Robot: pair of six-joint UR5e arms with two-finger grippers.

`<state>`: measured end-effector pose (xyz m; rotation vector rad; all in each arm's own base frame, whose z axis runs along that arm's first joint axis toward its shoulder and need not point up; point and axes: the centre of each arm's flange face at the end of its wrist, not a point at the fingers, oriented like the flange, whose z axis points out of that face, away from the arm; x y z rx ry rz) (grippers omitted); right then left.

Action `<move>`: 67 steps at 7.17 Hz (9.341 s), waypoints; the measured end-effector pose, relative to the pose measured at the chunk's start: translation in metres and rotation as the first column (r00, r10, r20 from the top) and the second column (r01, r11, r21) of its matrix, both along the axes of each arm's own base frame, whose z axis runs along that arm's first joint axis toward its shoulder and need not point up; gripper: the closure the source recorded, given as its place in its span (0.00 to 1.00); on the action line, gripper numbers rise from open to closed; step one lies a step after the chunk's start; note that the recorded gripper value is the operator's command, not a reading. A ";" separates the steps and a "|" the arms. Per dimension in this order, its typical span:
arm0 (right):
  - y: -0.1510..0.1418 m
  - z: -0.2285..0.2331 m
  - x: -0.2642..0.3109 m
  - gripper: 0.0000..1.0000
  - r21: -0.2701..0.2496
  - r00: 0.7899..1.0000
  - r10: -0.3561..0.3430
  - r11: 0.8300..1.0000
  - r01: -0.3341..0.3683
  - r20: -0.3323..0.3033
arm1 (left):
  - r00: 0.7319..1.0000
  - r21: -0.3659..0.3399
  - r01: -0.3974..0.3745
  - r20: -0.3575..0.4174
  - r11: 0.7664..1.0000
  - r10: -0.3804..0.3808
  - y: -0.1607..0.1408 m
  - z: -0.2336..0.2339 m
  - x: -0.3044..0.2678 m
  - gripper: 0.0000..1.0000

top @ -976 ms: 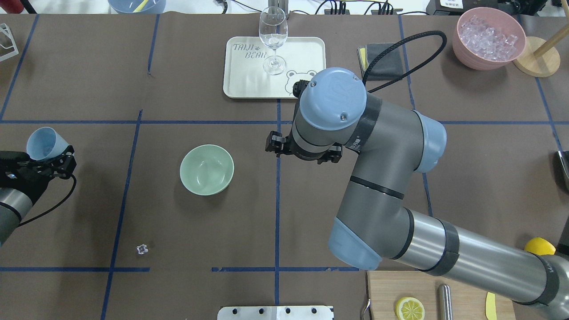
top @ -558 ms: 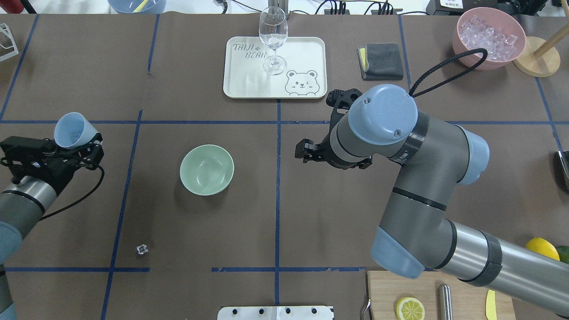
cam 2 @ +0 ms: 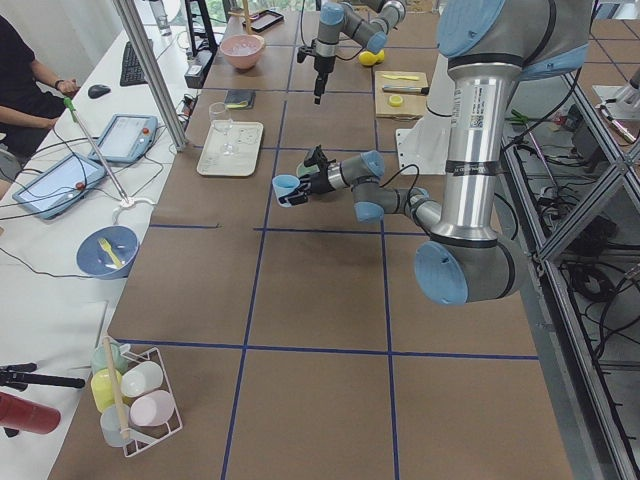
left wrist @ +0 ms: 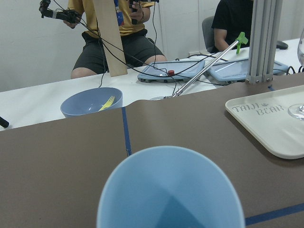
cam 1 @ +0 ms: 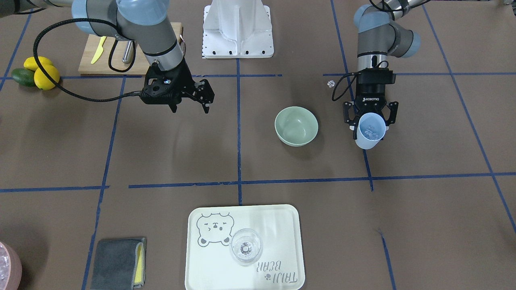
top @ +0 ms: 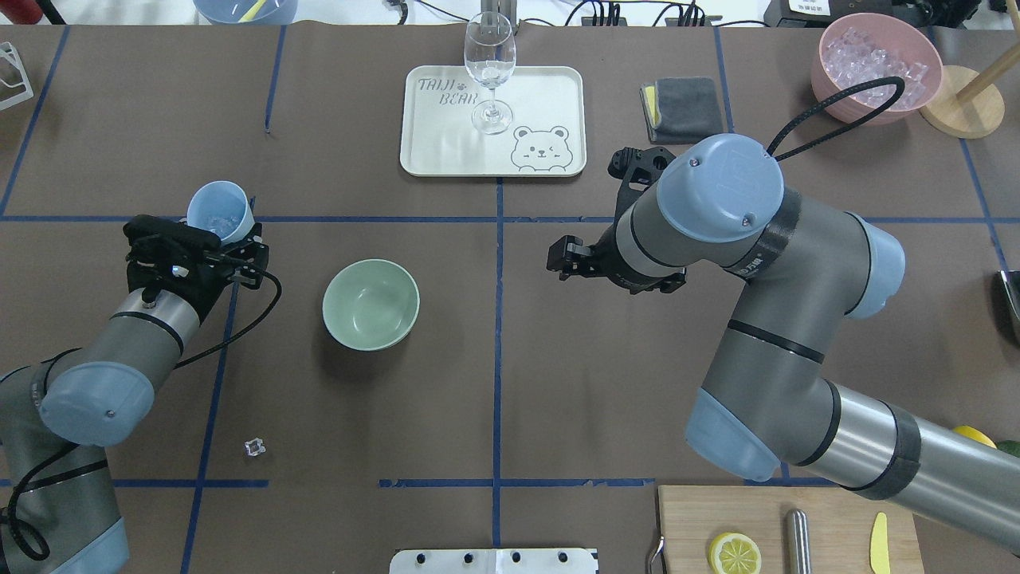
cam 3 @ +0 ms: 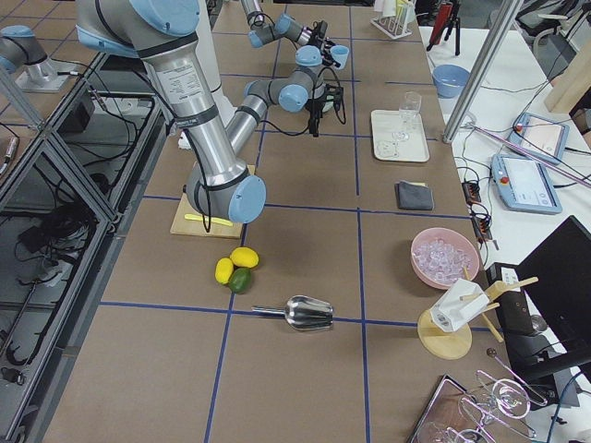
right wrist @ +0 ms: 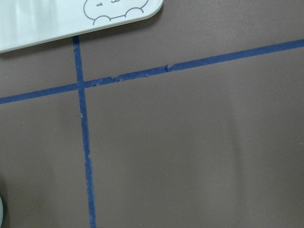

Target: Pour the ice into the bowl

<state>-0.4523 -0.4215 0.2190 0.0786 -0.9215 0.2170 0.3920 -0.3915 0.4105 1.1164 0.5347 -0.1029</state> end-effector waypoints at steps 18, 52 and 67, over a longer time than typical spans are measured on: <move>-0.001 -0.011 0.000 0.00 -0.010 1.000 0.017 1.000 -0.017 0.022 | 0.031 0.186 -0.326 0.982 0.927 -0.186 0.059 -0.045 0.101 1.00; 0.013 -0.049 -0.017 0.00 -0.045 0.996 0.034 0.999 -0.031 0.087 | 0.988 0.067 0.003 -0.157 0.998 0.008 0.094 0.141 -0.135 1.00; 0.027 -0.086 -0.068 0.00 -0.085 0.994 0.034 0.996 -0.025 0.104 | 0.975 -0.077 0.055 -0.212 0.996 -0.070 0.084 0.229 -0.101 0.00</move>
